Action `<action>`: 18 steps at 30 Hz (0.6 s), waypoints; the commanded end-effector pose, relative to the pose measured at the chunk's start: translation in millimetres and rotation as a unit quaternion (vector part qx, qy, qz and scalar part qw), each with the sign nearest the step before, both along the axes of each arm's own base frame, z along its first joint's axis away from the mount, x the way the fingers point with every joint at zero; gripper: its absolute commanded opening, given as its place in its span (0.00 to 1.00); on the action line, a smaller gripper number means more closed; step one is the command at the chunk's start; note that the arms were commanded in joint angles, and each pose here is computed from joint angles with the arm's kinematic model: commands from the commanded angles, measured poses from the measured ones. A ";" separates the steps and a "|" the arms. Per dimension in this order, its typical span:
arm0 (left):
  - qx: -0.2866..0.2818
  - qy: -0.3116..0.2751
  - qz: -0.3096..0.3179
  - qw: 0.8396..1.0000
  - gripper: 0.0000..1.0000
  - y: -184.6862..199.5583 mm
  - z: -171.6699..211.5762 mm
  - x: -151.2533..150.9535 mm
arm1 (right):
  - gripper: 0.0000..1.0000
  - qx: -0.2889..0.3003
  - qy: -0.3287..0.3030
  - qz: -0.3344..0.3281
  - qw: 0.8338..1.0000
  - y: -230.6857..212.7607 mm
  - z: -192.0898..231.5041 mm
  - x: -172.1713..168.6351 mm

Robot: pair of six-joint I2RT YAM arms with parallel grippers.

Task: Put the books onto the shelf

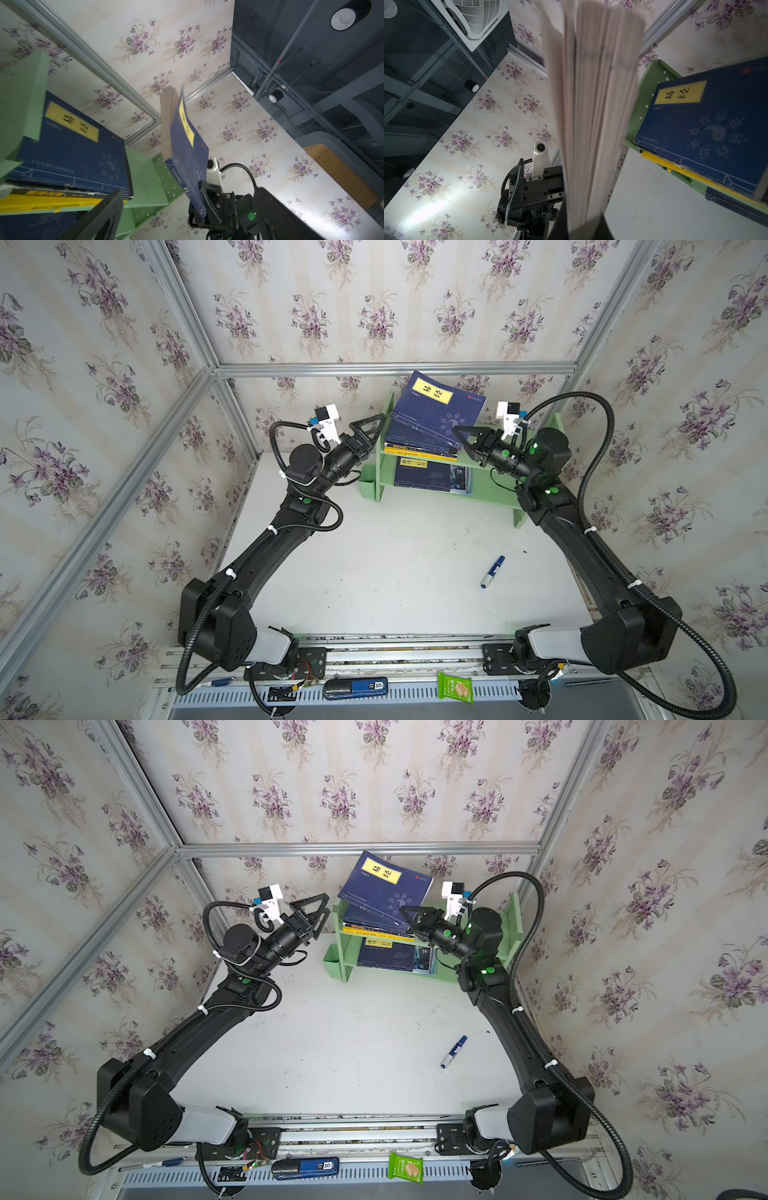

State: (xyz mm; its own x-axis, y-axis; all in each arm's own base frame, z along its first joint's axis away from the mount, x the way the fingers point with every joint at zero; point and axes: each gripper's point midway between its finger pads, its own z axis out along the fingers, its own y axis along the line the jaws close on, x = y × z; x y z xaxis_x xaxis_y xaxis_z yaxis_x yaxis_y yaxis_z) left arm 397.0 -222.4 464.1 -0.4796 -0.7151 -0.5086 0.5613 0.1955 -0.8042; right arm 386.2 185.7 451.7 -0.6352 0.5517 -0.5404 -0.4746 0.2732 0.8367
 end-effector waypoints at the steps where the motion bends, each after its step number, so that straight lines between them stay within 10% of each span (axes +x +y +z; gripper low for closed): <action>1: 0.059 0.021 0.019 0.998 0.99 12.9 -26.8 4.9 | 0.01 -0.046 0.019 0.061 0.997 9.7 -9.9 -7.0; 18: 0.135 0.066 0.039 0.988 0.99 41.8 -80.5 9.8 | 0.00 -0.129 0.064 -0.001 0.990 -0.5 -34.2 62.4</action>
